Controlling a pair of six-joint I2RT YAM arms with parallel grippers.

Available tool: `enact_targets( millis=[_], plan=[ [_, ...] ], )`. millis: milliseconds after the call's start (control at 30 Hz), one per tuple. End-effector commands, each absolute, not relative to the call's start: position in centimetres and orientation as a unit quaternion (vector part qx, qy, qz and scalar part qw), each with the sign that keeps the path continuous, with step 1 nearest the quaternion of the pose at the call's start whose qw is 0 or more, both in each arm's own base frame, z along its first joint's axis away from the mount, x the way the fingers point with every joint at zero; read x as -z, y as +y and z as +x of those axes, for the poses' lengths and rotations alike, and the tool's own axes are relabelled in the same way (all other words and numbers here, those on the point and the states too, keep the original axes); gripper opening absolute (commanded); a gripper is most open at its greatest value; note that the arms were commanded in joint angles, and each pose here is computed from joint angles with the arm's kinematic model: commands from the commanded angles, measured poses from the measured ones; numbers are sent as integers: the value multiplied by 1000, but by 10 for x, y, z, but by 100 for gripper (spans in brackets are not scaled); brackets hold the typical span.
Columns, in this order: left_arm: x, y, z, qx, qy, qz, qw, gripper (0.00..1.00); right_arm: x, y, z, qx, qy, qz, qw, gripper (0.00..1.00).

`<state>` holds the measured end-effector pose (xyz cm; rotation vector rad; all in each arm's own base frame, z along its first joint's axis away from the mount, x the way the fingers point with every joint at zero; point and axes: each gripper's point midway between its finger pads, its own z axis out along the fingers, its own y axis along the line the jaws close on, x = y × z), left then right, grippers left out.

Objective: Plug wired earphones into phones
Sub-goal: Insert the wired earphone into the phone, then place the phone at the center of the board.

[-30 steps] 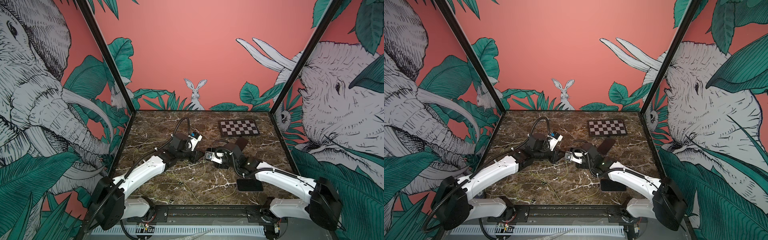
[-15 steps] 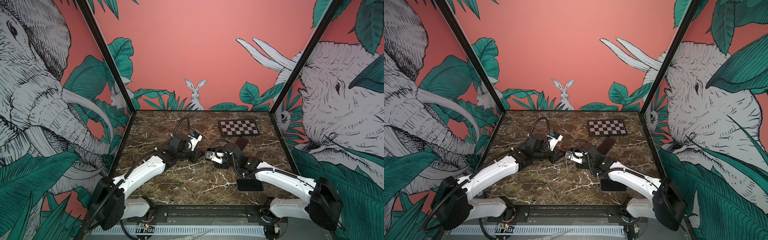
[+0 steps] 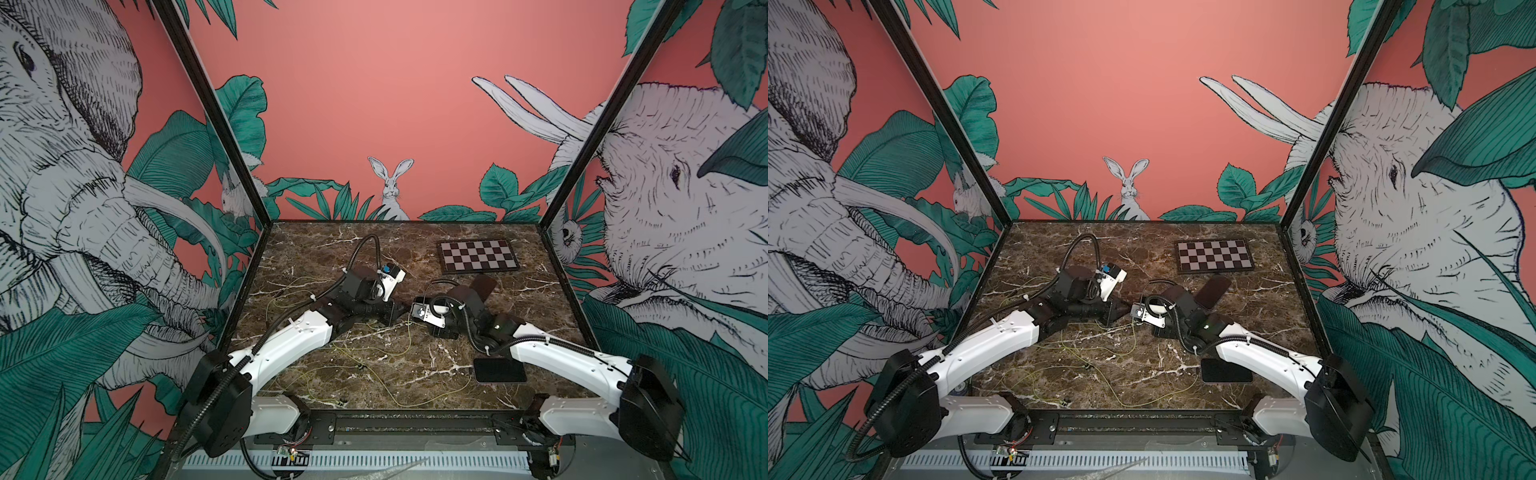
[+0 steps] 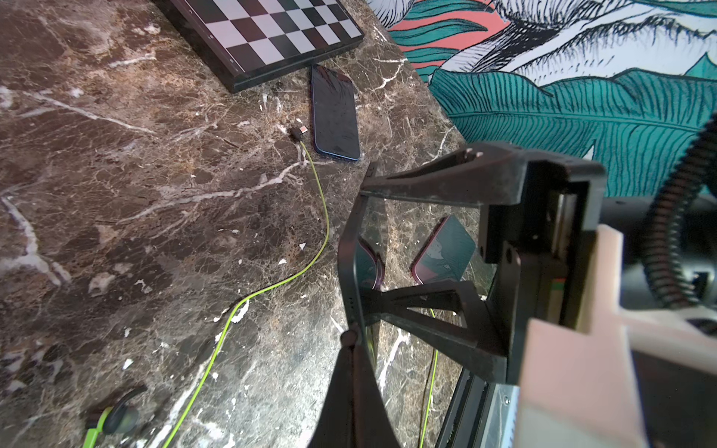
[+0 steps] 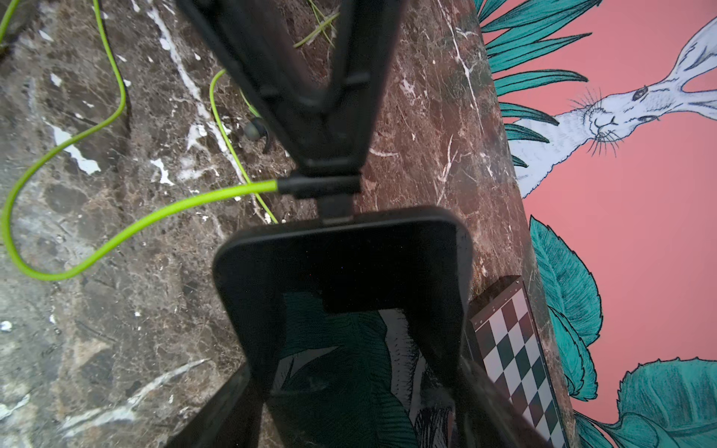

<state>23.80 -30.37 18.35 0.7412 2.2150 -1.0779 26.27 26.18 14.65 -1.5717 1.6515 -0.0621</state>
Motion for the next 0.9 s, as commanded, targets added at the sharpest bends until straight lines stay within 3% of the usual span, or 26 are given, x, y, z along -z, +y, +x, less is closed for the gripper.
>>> enact_targets(
  millis=[0,300,500,700,867],
  plan=[
    [-189,-311,230,426,811,296,269,6,-192,291,267,-7,621,-613,489,58],
    [-205,-274,255,370,818,264,352,26,-165,250,261,42,646,-629,430,59],
    [-207,-265,263,354,826,254,356,31,-129,216,263,61,676,-642,357,60],
    [-194,-229,281,246,859,223,389,32,-91,169,266,78,711,-650,257,59],
    [-197,-228,280,250,849,227,406,32,-74,138,262,74,732,-652,181,60]
  ],
)
